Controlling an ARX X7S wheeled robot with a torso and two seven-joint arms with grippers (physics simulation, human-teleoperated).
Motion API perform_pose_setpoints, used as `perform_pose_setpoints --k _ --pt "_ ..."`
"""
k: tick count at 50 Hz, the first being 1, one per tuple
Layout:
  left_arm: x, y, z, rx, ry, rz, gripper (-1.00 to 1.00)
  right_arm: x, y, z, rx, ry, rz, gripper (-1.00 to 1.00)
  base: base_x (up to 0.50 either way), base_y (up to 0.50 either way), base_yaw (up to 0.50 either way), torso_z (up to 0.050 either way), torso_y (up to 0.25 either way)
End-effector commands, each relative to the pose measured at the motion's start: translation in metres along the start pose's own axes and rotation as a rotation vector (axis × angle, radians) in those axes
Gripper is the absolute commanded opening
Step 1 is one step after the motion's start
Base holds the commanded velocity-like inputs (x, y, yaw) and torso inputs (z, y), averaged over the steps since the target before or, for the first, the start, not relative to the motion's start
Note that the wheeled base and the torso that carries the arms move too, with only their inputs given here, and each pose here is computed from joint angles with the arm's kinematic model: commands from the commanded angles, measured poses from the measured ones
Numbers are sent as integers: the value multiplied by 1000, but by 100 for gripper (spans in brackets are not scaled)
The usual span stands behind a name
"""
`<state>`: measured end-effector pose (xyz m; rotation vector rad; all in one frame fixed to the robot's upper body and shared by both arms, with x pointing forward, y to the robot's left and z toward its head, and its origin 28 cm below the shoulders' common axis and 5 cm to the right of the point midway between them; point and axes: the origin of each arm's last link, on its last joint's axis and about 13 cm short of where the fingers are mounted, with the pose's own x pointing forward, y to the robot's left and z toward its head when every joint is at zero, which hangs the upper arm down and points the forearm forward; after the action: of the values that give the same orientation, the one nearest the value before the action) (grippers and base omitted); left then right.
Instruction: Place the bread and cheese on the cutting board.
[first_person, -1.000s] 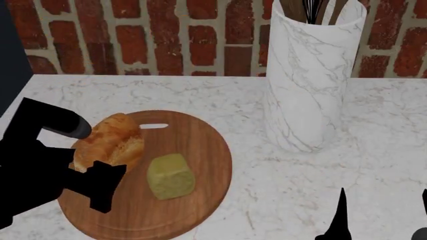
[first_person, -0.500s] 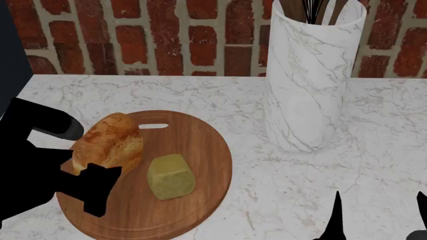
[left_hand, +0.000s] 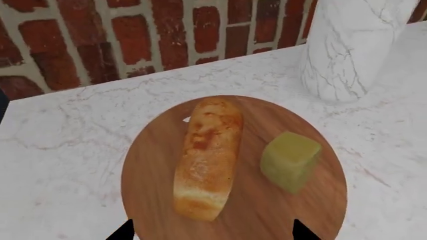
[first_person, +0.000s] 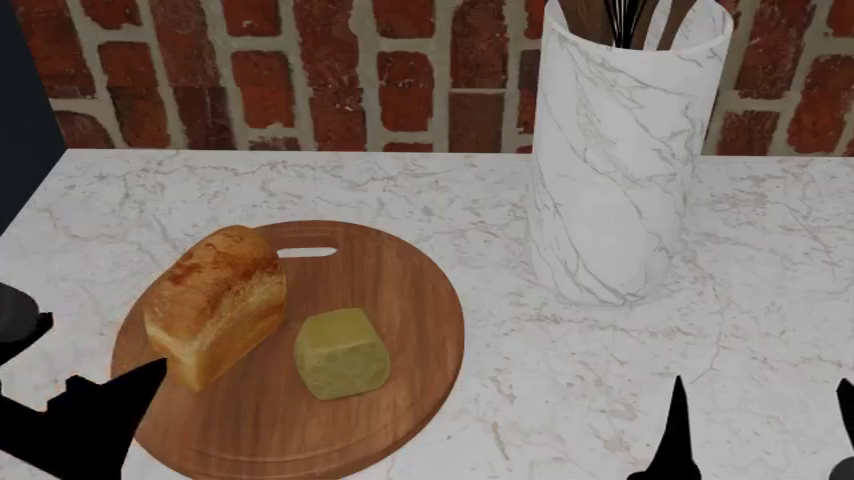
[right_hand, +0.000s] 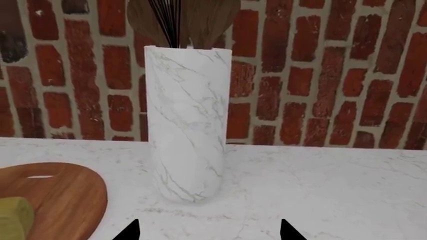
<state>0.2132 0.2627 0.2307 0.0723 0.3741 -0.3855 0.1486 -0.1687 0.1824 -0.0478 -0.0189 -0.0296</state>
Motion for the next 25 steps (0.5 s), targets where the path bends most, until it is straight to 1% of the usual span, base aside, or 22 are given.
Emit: perform_pose_setpoints --k 1,2,4,5,6,12,13,16,20,22,23,24,25 --pt "-41 -19 -8 29 -102 0 100 -4 -1 9 60 -15 32 100 0 0 0 0 0" --pt "-44 -20 -9 25 -108 6 100 -5 -1 10 92 -10 56 100 0 0 0 0 0" --pt "-48 -20 -9 15 -123 17 100 -4 -1 12 72 -13 49 100 0 0 0 0 0" --pt "-49 -19 -8 3 -130 29 100 -4 0 13 76 -12 52 100 0 0 0 0 0" --pt "-51 -20 -8 9 -130 30 100 -4 0 14 85 -8 61 100 0 0 0 0 0" --pt "-68 -23 -2 20 -166 57 100 2 -3 11 26 12 37 100 0 0 0 0 0" --pt "-71 -24 -3 24 -172 63 100 4 -4 13 49 13 23 100 0 0 0 0 0" --pt "-74 -26 -6 35 -171 87 100 5 -6 15 58 26 45 100 0 0 0 0 0" --pt "-82 -24 -1 30 -180 111 100 10 -8 23 18 26 50 100 0 0 0 0 0" --pt "-84 -24 2 21 -181 133 100 13 -10 27 30 17 50 100 0 0 0 0 0" --pt "-85 -24 4 28 -183 138 100 13 -11 29 6 18 58 100 0 0 0 0 0" --pt "-88 -25 6 31 -176 141 100 15 -12 31 16 23 59 100 0 0 0 0 0" --pt "-90 -26 9 34 -185 141 100 16 -13 33 7 23 63 100 0 0 0 0 0"
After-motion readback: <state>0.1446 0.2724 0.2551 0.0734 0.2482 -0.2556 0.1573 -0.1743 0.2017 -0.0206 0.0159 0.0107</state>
